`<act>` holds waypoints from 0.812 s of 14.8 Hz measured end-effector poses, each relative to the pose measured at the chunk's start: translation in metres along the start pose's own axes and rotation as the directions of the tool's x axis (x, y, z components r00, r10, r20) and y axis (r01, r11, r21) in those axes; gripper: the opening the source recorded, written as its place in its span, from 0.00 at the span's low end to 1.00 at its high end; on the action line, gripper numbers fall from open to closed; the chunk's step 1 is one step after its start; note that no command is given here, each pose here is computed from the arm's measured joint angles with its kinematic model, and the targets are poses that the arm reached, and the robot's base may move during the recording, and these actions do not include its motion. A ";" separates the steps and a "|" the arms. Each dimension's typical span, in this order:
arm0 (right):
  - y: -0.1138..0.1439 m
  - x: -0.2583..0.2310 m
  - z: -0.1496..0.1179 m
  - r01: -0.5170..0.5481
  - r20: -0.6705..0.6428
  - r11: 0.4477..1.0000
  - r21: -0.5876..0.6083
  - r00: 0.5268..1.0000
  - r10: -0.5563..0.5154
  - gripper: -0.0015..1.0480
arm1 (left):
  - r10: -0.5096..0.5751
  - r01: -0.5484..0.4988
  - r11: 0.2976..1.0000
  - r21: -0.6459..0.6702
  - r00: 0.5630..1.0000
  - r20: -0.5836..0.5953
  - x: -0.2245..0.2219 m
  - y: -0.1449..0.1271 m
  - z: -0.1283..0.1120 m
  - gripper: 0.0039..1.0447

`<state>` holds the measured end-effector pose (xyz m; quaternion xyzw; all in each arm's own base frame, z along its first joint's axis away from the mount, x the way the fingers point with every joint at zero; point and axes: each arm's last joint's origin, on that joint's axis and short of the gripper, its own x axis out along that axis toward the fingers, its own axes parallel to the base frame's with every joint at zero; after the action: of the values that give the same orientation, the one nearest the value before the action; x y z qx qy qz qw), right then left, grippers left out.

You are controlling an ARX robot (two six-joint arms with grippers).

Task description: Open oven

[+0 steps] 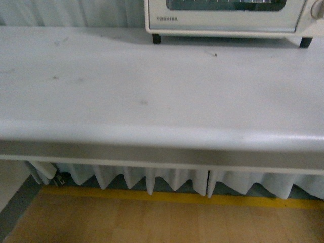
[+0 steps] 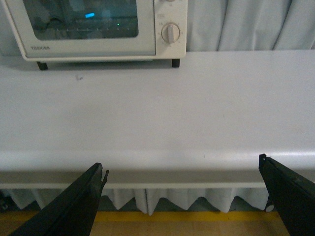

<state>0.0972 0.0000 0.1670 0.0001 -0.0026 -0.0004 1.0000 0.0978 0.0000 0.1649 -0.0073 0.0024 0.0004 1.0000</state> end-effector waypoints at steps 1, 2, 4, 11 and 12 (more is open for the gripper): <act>0.000 0.000 0.000 -0.001 -0.002 1.000 -0.001 1.000 0.001 0.94 | 0.000 0.000 1.000 0.000 1.000 0.000 0.000 0.000 0.000 0.94; 0.000 0.000 0.000 0.000 -0.001 1.000 0.000 1.000 0.000 0.94 | -0.001 0.001 1.000 0.001 1.000 0.000 0.000 0.000 0.000 0.94; 0.000 0.000 0.000 0.000 -0.001 1.000 0.000 1.000 0.000 0.94 | -0.001 0.001 1.000 0.001 1.000 0.000 0.000 0.000 0.000 0.94; 0.000 0.000 0.000 0.000 -0.002 1.000 -0.001 1.000 0.000 0.94 | 0.000 0.000 1.000 0.001 1.000 0.002 0.000 0.000 0.000 0.94; 0.000 0.000 0.000 0.000 -0.001 1.000 -0.001 1.000 0.000 0.94 | 0.000 0.000 1.000 0.001 1.000 0.000 0.000 0.000 0.000 0.94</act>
<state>0.0972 0.0000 0.1669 -0.0003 -0.0020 -0.0002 1.0000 0.0978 0.0000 0.1650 -0.0070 0.0022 0.0002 1.0000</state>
